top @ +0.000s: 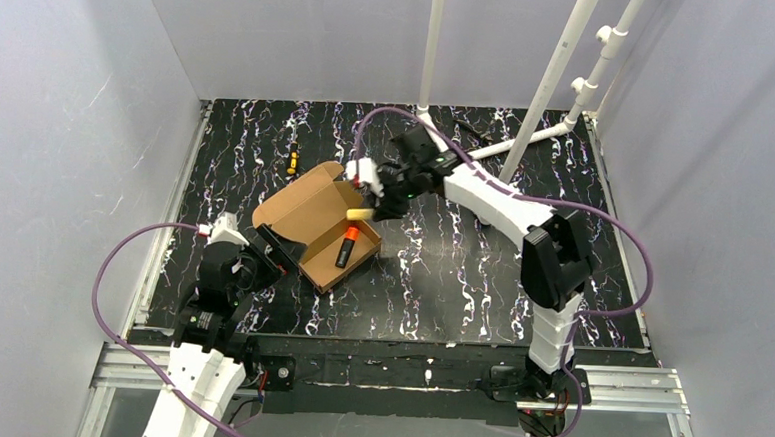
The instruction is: Fold the paper box
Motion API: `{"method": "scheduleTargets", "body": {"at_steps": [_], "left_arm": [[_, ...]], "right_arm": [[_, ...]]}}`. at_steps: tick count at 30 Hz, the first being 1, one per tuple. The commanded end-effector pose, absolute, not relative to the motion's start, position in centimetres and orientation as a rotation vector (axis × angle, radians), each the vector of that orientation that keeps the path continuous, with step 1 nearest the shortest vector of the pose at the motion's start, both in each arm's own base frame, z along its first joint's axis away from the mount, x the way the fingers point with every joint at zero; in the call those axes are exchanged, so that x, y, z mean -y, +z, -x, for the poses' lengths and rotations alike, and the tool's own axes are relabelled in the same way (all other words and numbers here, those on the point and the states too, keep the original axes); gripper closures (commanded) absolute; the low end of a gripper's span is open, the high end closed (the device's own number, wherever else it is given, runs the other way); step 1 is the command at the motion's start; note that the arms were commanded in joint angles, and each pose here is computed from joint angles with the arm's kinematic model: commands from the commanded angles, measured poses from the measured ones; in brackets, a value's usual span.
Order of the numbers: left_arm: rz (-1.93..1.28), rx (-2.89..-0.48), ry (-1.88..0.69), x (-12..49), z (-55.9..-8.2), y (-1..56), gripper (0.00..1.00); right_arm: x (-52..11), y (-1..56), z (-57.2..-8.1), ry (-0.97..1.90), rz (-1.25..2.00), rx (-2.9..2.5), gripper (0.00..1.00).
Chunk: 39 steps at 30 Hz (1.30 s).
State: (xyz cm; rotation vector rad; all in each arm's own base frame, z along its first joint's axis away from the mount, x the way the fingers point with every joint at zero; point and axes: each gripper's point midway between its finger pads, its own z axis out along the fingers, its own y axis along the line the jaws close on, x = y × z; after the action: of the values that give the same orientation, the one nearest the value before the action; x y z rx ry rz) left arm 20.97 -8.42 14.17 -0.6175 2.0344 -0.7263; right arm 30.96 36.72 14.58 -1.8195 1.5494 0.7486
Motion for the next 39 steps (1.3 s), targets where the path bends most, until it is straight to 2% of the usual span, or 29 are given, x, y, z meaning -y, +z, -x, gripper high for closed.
{"method": "scheduleTargets", "body": {"at_steps": [1, 5, 13, 25, 30, 34, 39], "left_arm": [[0.667, -2.023, -0.647, 7.1, -20.6, 15.1, 0.02], [0.704, -2.023, -0.597, 6.2, -20.2, 15.0, 0.02], [0.777, -1.986, -0.52, 4.7, -19.7, 14.9, 0.02], [0.865, -2.012, -0.475, 4.0, -19.4, 13.7, 0.02], [0.872, -2.014, -0.464, 3.8, -19.3, 13.6, 0.02], [0.868, -2.008, -0.463, 3.8, -19.3, 13.8, 0.02], [0.791, -2.003, -0.517, 4.7, -20.0, 14.1, 0.02]], "right_arm": [[-40.2, 14.3, -25.7, 0.702, 2.18, -1.227, 0.96], [-42.7, 12.8, -23.8, 0.641, 2.294, -1.137, 0.91], [-45.7, 11.2, -21.9, 0.575, 2.374, -1.085, 0.88], [-46.4, 11.2, -23.2, 0.458, 2.39, -1.052, 0.81], [-47.1, 11.2, -24.2, 0.352, 2.382, -1.046, 0.7], [-48.2, 12.2, -26.7, 0.191, 2.28, -1.108, 0.4], [-47.2, 15.6, -28.0, 0.129, 2.128, -1.254, 0.29]]}}
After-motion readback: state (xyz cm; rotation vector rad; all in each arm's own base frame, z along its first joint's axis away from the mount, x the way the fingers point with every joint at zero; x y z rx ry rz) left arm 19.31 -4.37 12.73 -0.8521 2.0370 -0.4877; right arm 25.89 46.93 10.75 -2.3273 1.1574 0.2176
